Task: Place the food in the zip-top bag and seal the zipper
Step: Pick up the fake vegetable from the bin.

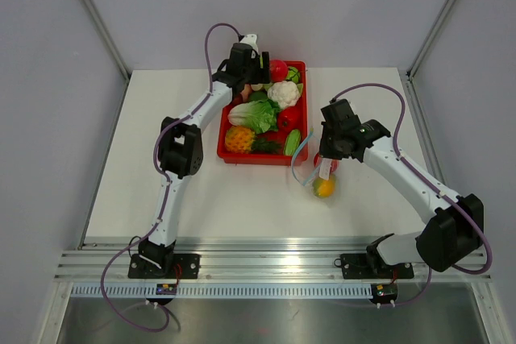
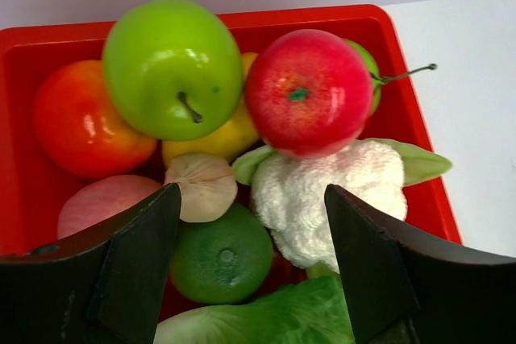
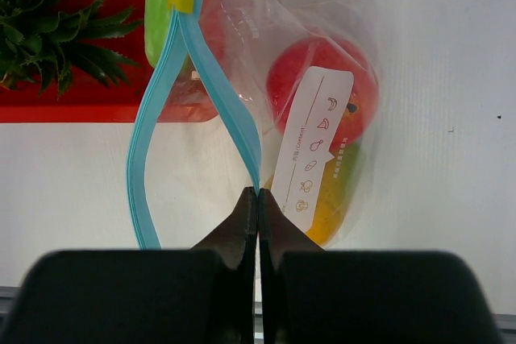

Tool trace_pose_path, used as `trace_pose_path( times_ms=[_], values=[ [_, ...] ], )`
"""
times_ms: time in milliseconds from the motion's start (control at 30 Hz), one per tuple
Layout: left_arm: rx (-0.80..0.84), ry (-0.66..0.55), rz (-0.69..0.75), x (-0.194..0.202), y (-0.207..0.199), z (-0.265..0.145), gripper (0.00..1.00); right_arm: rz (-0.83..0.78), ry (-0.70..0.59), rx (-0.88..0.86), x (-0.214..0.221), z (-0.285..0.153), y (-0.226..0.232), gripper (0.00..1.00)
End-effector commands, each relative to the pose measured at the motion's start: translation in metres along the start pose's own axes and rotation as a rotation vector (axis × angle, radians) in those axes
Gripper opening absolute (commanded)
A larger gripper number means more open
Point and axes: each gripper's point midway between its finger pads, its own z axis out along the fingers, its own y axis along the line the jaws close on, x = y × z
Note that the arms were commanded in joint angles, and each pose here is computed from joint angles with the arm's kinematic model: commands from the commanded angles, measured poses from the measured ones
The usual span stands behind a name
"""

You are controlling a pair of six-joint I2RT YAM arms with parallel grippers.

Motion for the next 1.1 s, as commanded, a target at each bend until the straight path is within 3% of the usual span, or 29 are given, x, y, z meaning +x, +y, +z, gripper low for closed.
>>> trace_pose_path(
  times_ms=[0,233,333,700,1067],
  values=[
    [-0.087,-0.075,0.02,-0.026,0.016,-0.003,0.73,0.01,-0.045,-0.033,-0.017,-0.006,0.011,0.0],
    [-0.096,-0.062,0.013,-0.011,0.022,0.011,0.7,0.009,-0.044,-0.03,-0.018,-0.005,0.012,0.0],
    [-0.098,-0.057,0.008,-0.005,0.024,0.019,0.65,0.007,-0.041,-0.029,-0.018,-0.004,0.012,0.0],
    [-0.096,-0.081,-0.015,-0.014,0.033,0.023,0.54,0.007,-0.042,-0.025,-0.019,-0.005,0.012,0.0],
    [-0.083,-0.08,-0.016,-0.013,0.033,0.021,0.26,0.006,-0.032,-0.028,-0.019,-0.002,0.014,0.0]
  ],
)
